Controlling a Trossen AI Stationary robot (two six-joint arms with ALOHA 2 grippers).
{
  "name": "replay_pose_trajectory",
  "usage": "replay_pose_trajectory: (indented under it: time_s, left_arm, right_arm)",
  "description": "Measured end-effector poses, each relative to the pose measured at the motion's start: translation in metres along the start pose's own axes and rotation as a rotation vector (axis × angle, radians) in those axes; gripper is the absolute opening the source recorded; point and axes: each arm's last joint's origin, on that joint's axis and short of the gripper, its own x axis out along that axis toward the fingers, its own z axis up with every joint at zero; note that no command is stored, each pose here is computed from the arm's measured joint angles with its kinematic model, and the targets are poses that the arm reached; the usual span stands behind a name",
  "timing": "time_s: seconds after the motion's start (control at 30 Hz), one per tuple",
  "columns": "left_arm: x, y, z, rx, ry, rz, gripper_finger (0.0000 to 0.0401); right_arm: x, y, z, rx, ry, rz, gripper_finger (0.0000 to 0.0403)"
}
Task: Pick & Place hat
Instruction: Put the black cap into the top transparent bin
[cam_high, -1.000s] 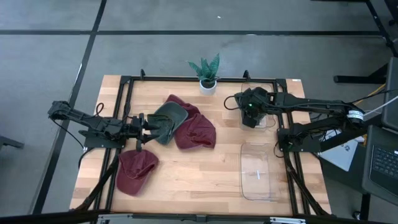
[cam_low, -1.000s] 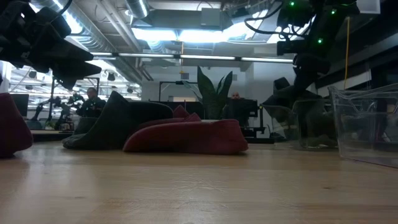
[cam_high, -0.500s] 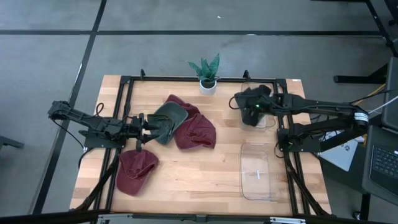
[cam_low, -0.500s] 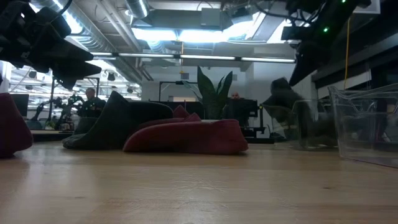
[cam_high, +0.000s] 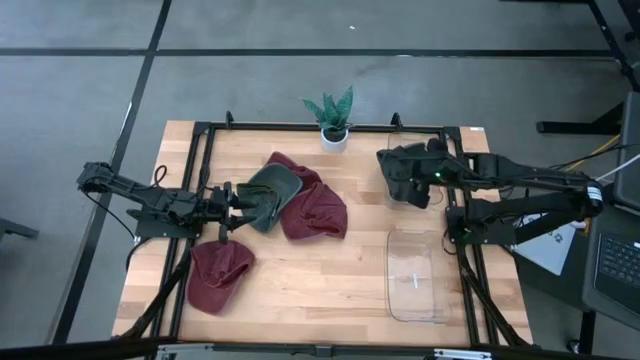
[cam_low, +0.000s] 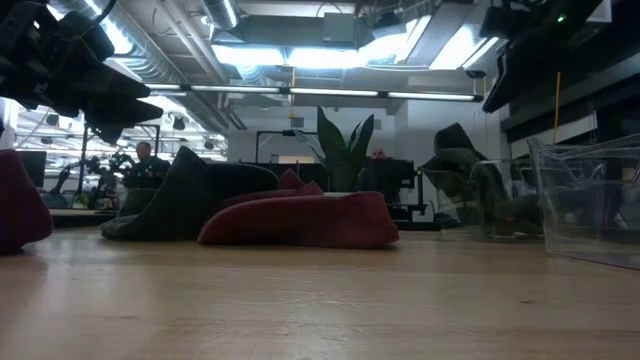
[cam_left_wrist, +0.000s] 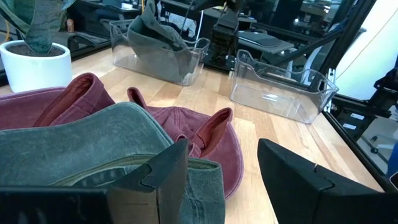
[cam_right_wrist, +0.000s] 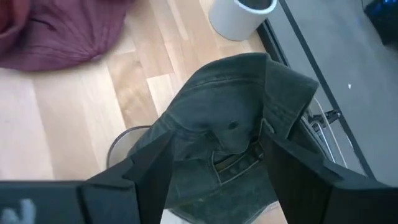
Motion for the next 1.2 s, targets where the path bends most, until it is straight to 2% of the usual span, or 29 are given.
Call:
replay_pose_trajectory:
  time_s: [0.33, 0.53, 1.03, 1.1, 1.2]
  left_arm:
    - [0.000, 0.000, 0.000, 0.000, 0.000, 0.000, 0.0191]
    - [0.000, 0.000, 0.000, 0.000, 0.000, 0.000, 0.0189]
    - [0.000, 0.000, 0.000, 0.000, 0.000, 0.000, 0.0191]
    - [0.000, 0.000, 0.000, 0.000, 0.000, 0.000, 0.0191]
    - [0.000, 0.000, 0.000, 0.000, 0.000, 0.000, 0.0189]
  right_arm:
    - [-0.034, 0.000, -0.012, 0.023, -0.164, 0.069, 0.0241]
    - [-0.045, 0.008, -0.011, 0.051, -0.245, 0.187, 0.0241]
    - [-0.043, 0.045, 0.029, 0.045, -0.464, 0.411, 0.0241]
    - [-0.040, 0.051, 0.033, 0.015, -0.474, 0.424, 0.0241]
    - [-0.030, 0.065, 0.042, -0.104, -0.495, 0.411, 0.0241]
